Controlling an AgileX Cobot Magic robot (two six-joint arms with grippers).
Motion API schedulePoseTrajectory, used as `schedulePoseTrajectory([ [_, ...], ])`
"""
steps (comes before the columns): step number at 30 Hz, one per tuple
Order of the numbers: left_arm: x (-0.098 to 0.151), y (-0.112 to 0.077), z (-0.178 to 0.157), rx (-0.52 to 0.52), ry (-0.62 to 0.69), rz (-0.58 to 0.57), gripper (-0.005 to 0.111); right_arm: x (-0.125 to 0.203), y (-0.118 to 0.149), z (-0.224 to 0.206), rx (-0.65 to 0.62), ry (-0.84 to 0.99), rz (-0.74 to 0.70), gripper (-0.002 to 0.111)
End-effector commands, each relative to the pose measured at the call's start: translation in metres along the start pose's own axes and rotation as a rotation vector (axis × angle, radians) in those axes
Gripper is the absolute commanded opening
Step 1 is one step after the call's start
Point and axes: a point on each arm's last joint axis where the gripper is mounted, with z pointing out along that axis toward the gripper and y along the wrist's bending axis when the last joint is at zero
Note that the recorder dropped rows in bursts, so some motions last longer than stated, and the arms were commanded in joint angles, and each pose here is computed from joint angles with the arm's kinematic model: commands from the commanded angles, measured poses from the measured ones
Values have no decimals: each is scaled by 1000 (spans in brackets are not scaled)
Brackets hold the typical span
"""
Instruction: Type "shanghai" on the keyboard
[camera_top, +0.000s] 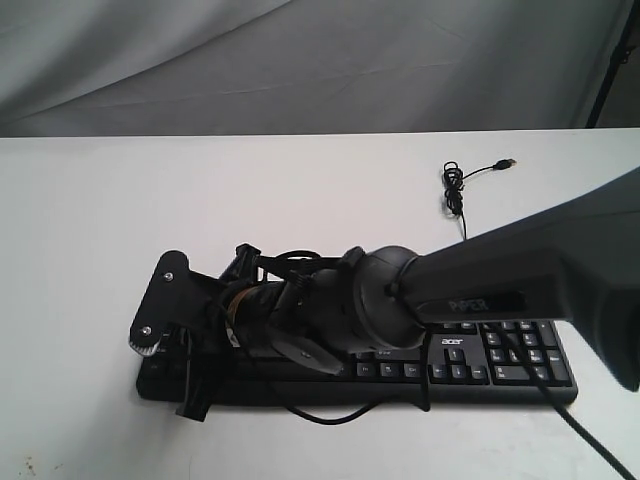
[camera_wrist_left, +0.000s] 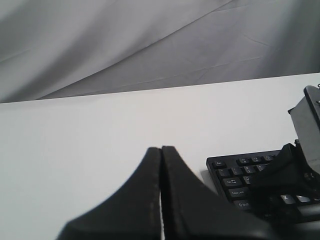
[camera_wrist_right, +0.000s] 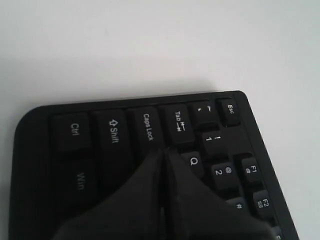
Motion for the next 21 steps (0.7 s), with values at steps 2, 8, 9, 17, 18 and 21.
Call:
schedulePoseTrajectory([
  [2,1,0,0,2,-4,2,0,2,-2,3,5,-5,2,0],
  [8,1,0,0,2,-4,2,0,4,-1,5,1,1,2,0],
  [9,1,0,0,2,-4,2,0,4,-1,5,1,1,2,0],
  [17,1,0,0,2,-4,2,0,-6,-21,-38,58,-65,6,0],
  [18,1,0,0,2,-4,2,0,3,-25,-48,65,-49,26,0],
  [21,1,0,0,2,-4,2,0,29,-37,-69,95,-1,86,0],
])
